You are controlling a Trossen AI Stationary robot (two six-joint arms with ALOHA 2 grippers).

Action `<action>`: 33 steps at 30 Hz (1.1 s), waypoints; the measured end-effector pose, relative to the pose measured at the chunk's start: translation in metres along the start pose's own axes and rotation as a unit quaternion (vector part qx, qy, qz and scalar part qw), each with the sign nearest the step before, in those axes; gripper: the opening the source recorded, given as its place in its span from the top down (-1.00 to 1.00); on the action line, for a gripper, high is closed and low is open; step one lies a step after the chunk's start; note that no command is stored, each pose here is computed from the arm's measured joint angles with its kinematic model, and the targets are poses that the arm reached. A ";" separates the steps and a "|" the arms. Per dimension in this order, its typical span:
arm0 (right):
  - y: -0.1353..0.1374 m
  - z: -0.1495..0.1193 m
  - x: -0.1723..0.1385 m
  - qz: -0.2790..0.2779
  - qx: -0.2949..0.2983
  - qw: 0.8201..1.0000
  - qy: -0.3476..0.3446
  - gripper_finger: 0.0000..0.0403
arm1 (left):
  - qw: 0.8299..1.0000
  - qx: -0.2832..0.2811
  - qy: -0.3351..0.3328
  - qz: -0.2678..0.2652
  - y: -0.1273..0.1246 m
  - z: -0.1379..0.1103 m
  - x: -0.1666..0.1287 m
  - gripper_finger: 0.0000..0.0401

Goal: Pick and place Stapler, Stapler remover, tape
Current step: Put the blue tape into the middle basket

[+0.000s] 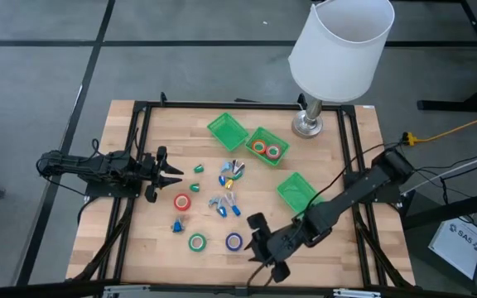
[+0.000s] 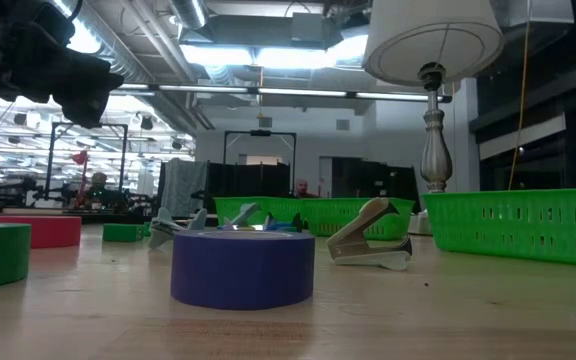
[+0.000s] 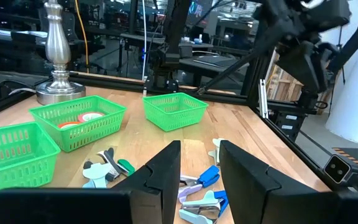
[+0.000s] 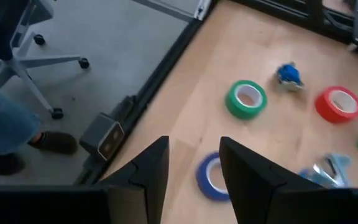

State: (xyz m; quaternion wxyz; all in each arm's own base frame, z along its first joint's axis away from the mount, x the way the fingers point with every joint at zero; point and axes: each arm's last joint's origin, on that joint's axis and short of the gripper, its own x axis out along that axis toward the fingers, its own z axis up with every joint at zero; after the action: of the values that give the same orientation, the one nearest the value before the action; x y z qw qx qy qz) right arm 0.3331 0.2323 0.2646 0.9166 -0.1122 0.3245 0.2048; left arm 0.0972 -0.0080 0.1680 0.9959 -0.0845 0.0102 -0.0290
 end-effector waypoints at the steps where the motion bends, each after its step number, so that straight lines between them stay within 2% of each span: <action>1: 0.001 0.000 0.006 0.001 0.000 1.000 -0.006 0.27 | 1.000 0.000 0.000 0.000 0.000 0.000 0.000 0.47; 8: 0.008 -0.012 0.046 0.001 0.002 1.000 -0.018 0.27 | 1.000 0.000 0.000 0.000 0.000 0.000 0.000 0.47; 16: 0.010 -0.039 0.085 -0.004 -0.004 1.000 0.030 0.27 | 1.000 0.000 0.000 0.000 0.000 0.000 0.000 0.47; 19: 0.010 -0.049 0.097 -0.027 -0.007 0.999 0.047 0.27 | 1.000 0.000 0.000 0.000 0.000 0.000 0.000 0.47; 25: 0.008 -0.061 0.110 -0.074 -0.013 0.995 0.062 0.27 | 1.000 0.000 0.000 0.000 0.000 0.000 0.000 0.47; 33: -0.004 -0.062 0.113 -0.078 -0.004 0.995 0.068 0.27 | 1.000 0.000 0.000 0.000 0.000 0.000 0.000 0.47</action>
State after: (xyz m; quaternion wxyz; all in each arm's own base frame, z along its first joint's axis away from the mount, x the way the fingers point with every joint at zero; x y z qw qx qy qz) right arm 0.3804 0.2419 0.1449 0.9054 -0.1541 0.3752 0.1256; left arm 0.0972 -0.0080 0.1680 0.9960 -0.0844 0.0104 -0.0286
